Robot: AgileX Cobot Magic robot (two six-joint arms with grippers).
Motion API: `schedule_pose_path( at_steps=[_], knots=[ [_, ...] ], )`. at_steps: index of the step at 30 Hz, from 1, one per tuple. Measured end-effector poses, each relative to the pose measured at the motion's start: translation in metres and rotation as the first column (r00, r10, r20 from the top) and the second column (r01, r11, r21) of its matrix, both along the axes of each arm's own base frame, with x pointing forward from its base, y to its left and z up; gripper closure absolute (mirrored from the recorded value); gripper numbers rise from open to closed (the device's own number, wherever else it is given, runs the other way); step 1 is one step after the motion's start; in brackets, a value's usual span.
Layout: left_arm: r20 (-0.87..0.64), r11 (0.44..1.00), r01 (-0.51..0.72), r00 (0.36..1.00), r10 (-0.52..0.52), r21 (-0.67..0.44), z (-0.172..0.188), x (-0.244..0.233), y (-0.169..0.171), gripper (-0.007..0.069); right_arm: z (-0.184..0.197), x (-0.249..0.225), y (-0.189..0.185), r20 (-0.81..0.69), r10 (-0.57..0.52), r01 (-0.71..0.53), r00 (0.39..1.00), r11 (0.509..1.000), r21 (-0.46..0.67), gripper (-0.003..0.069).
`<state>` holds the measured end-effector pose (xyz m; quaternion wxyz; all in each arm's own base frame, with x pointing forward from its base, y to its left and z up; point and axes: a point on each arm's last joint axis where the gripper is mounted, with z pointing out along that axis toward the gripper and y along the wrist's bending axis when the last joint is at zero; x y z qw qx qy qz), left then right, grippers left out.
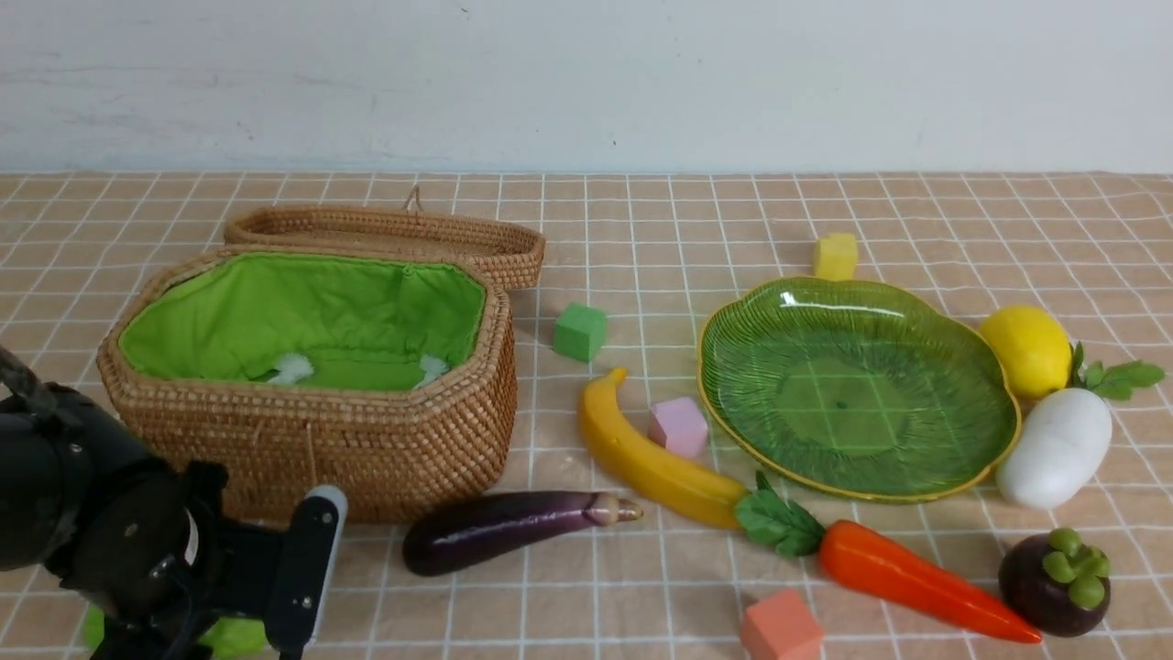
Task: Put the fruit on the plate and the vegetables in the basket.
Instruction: Take a chayote with your left arm and place it on the basket on the left.
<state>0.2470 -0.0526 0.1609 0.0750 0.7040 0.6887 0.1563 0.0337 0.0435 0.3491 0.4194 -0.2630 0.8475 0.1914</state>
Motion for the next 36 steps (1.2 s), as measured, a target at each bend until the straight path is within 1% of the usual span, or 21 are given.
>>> schedule_pose_path(
  at_steps=[2,4,6,8,10,11,12,14,17,21,22,24,26,27,28,30,31,32,33,34,36],
  knots=[
    [-0.018,0.998,-0.064,0.998,0.064,-0.005,0.011,-0.012,-0.004,0.0193,0.000,0.000,0.000,-0.001,0.001,-0.001,1.000,1.000,0.002,0.0422],
    [0.039,0.986,-0.153,0.987,0.156,-0.072,0.039,-0.024,-0.013,0.0193,0.002,0.000,0.001,0.008,0.003,-0.003,1.000,1.000,0.023,0.0422],
    [0.125,0.963,-0.207,0.965,0.229,-0.172,0.067,-0.027,-0.020,0.0193,0.004,0.001,0.002,0.027,-0.003,0.002,1.000,0.999,0.044,0.0422],
    [0.212,0.937,-0.214,0.937,0.277,-0.278,0.096,-0.026,-0.024,0.0193,0.007,0.003,0.003,0.056,-0.015,0.012,0.998,0.998,0.068,0.0422],
    [0.303,0.898,-0.196,0.895,0.328,-0.394,0.129,-0.019,-0.029,0.0193,0.010,0.006,0.003,0.091,-0.031,0.022,0.995,0.995,0.099,0.0422],
    [0.320,0.890,-0.188,0.886,0.336,-0.415,0.135,-0.017,-0.031,0.0193,0.012,0.006,0.003,0.103,-0.037,0.025,0.994,0.993,0.112,0.0422],
    [0.361,0.870,-0.171,0.860,0.361,-0.463,0.154,-0.009,-0.034,0.0193,0.015,0.008,0.004,0.127,-0.049,0.031,0.991,0.989,0.143,0.0422],
    [0.415,0.861,-0.140,0.831,0.371,-0.489,0.176,0.008,-0.041,0.0193,0.021,0.011,0.005,0.168,-0.073,0.040,0.983,0.980,0.193,0.0422],
    [0.437,0.875,-0.130,0.826,0.356,-0.467,0.180,0.032,-0.050,0.0193,0.027,0.013,0.005,0.208,-0.102,0.048,0.973,0.967,0.249,0.0422],
    [0.454,0.921,-0.133,0.839,0.302,-0.366,0.157,0.069,-0.061,0.0193,0.031,0.014,0.006,0.224,-0.117,0.046,0.968,0.953,0.298,0.0422],
    [0.450,0.920,-0.137,0.840,0.304,-0.367,0.156,0.071,-0.061,0.0191,0.031,0.014,0.006,0.224,-0.117,0.046,0.968,0.953,0.298,0.0422],
    [0.470,0.933,-0.144,0.832,0.294,-0.330,0.141,0.085,-0.064,0.0121,0.031,0.013,0.007,0.209,-0.105,0.037,0.972,0.951,0.306,0.0422],
    [0.482,0.924,-0.166,0.813,0.326,-0.346,0.137,0.090,-0.065,0.0024,0.029,0.012,0.008,0.194,-0.092,0.030,0.977,0.952,0.304,0.0422],
    [0.483,0.922,-0.169,0.810,0.331,-0.349,0.136,0.090,-0.065,0.0016,0.029,0.011,0.008,0.192,-0.091,0.029,0.977,0.953,0.302,0.0422],
    [0.481,0.894,-0.204,0.784,0.393,-0.398,0.138,0.092,-0.064,-0.0027,0.028,0.011,0.008,0.184,-0.084,0.026,0.979,0.954,0.298,0.0422],
    [0.471,0.861,-0.235,0.757,0.454,-0.452,0.143,0.090,-0.063,-0.0038,0.028,0.010,0.008,0.178,-0.078,0.023,0.981,0.956,0.294,0.0422],
    [0.442,0.815,-0.272,0.730,0.521,-0.512,0.147,0.087,-0.063,-0.0037,0.027,0.010,0.009,0.173,-0.074,0.021,0.982,0.957,0.291,0.0422],
    [0.414,0.777,-0.297,0.712,0.567,-0.554,0.151,0.083,-0.064,-0.0029,0.027,0.010,0.009,0.169,-0.071,0.019,0.983,0.957,0.288,0.0422],
    [0.411,0.771,-0.302,0.707,0.575,-0.560,0.152,0.083,-0.064,-0.0027,0.027,0.010,0.009,0.168,-0.070,0.019,0.983,0.958,0.288,0.0422],
    [0.364,0.723,-0.337,0.690,0.626,-0.603,0.157,0.075,-0.067,-0.0003,0.026,0.009,0.009,0.162,-0.065,0.016,0.985,0.959,0.283,0.0422],
    [0.276,0.656,-0.389,0.683,0.676,-0.646,0.163,0.061,-0.076,0.0050,0.025,0.008,0.010,0.146,-0.050,0.008,0.988,0.961,0.276,0.0422]
  ],
)
